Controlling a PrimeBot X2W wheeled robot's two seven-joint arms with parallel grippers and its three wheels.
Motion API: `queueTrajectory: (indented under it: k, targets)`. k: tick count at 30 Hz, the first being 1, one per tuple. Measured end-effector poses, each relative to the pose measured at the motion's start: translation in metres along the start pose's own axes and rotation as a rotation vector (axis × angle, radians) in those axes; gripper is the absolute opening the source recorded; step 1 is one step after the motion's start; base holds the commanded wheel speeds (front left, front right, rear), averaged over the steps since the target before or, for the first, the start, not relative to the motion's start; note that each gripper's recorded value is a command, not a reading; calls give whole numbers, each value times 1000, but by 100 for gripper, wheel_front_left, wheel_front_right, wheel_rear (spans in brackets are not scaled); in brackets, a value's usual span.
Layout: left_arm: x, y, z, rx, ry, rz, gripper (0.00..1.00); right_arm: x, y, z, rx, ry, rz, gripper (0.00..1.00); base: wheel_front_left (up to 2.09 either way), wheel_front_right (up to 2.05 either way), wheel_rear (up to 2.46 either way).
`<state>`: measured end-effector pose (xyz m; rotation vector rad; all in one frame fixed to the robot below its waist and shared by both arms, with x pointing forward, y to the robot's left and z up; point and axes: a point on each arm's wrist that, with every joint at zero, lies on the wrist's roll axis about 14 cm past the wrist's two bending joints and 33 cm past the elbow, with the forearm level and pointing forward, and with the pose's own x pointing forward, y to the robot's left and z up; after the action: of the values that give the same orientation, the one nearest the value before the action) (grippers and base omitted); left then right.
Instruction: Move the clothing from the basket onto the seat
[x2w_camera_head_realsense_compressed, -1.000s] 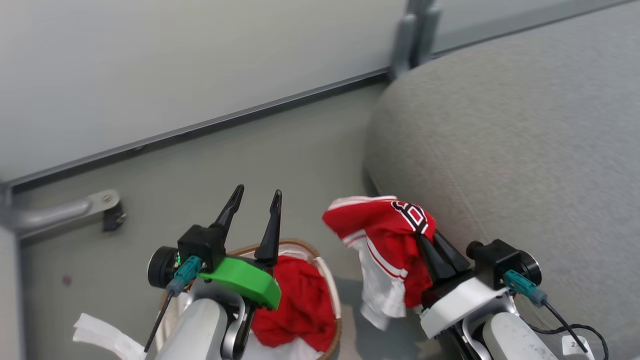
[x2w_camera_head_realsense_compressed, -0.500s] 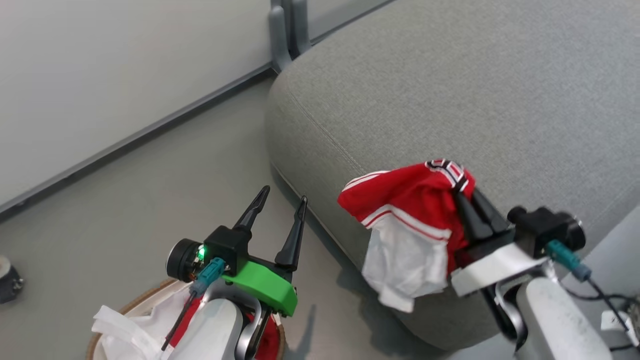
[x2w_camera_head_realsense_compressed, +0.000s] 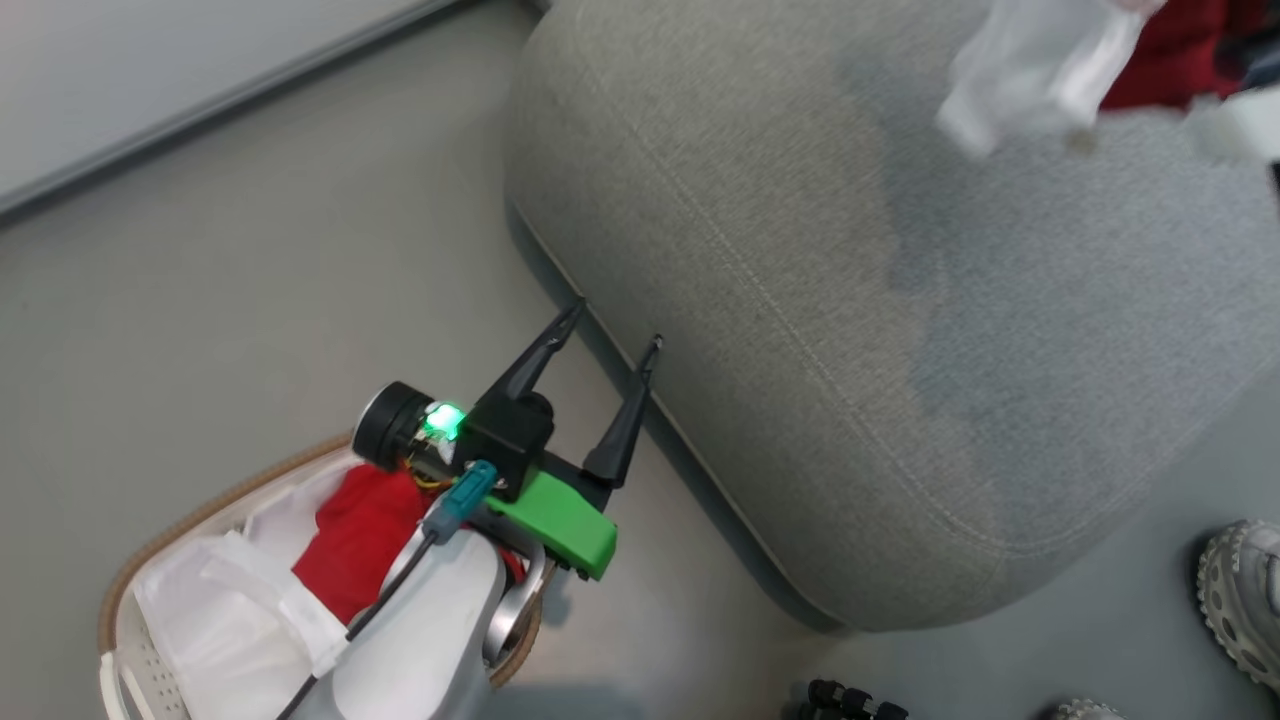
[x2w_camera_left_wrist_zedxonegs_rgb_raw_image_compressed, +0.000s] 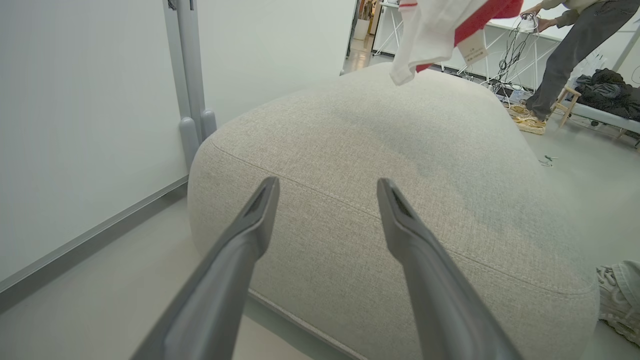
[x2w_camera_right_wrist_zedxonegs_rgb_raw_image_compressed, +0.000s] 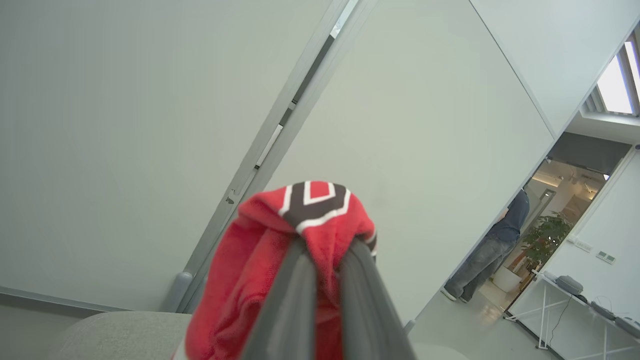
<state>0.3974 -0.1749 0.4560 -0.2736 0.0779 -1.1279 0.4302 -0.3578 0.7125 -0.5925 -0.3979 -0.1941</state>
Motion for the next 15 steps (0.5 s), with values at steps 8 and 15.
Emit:
queueTrajectory:
  k: [8,15]
  targets:
    - [-3,23,-37,-32,53,-20,100,59,14,-50,-85,74,26,0,0,0,0]
    - [-16,61,-56,-65,67,64,100,40,31,-169,-9,365,-56,0,0,0,0]
